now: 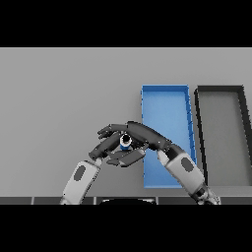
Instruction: Pick up the blue pipe and place it into the blue bin.
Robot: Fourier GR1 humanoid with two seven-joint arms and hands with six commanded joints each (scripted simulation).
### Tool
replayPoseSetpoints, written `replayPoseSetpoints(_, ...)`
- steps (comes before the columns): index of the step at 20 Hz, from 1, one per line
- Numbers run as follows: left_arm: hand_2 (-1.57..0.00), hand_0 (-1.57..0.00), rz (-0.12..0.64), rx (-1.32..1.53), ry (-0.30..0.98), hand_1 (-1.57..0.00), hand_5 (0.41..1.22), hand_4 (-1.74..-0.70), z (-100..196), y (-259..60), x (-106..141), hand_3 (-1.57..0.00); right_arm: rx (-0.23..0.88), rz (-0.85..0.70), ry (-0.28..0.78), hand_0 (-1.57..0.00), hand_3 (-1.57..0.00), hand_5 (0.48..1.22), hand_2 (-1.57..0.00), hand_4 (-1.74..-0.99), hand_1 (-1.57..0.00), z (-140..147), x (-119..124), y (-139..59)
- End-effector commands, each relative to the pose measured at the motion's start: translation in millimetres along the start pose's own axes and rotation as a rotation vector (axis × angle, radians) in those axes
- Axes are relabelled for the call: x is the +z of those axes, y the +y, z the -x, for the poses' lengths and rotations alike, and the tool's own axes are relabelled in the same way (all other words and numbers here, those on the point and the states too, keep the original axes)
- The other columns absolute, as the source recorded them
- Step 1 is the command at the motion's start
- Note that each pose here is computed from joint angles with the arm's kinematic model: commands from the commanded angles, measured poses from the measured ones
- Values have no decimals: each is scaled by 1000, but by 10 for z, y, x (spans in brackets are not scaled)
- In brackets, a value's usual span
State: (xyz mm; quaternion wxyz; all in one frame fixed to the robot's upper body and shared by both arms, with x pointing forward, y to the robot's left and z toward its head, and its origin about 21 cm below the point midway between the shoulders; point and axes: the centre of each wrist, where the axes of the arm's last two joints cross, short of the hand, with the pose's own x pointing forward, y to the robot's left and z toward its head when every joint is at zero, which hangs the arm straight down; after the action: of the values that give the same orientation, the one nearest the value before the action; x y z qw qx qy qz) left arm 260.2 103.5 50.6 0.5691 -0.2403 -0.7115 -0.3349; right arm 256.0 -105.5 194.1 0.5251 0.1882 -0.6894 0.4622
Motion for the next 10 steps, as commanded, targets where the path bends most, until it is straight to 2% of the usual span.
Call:
replayPoseSetpoints(1, -1571, -1571, 2, -11, 13, -1571, 1221, -1595, 9, -31, 26, -1571, -2, -12, -8, -702, -604, 500, -745, -1406, -703, 23, -14, 17)
replayPoseSetpoints(3, -1571, -1571, -11, -22, 42, -1571, 1221, -1645, 19, -31, -2, -1571, -14, -6, -12, -1015, -872, 550, -1042, -1514, -1015, 16, -47, -15)
replayPoseSetpoints(4, -1571, -1571, -4, -7, 30, -1571, 1221, -1662, 34, -35, -7, -1511, -33, -16, -25, -1126, -953, 596, -1148, -1551, -1127, 25, -59, 15)
replayPoseSetpoints(5, -1571, -1571, 0, 19, 13, -1571, 1221, -1677, 47, -34, -7, -1523, -50, -16, -42, -1215, -1021, 650, -1233, -1581, -1215, 19, -79, 52)
replayPoseSetpoints(7, -1571, -1571, 4, 53, -2, -1571, 1221, -1699, 35, -53, -16, -1502, -72, -19, -83, -1343, -1186, 856, -1354, -1628, -1343, 22, -105, 57)
replayPoseSetpoints(10, -1571, -1571, 11, 57, 22, -1571, 1221, -1718, 40, -27, -13, -1441, -50, -11, -112, -1454, -1357, 1034, -1460, -1680, -1454, 70, -112, 92)
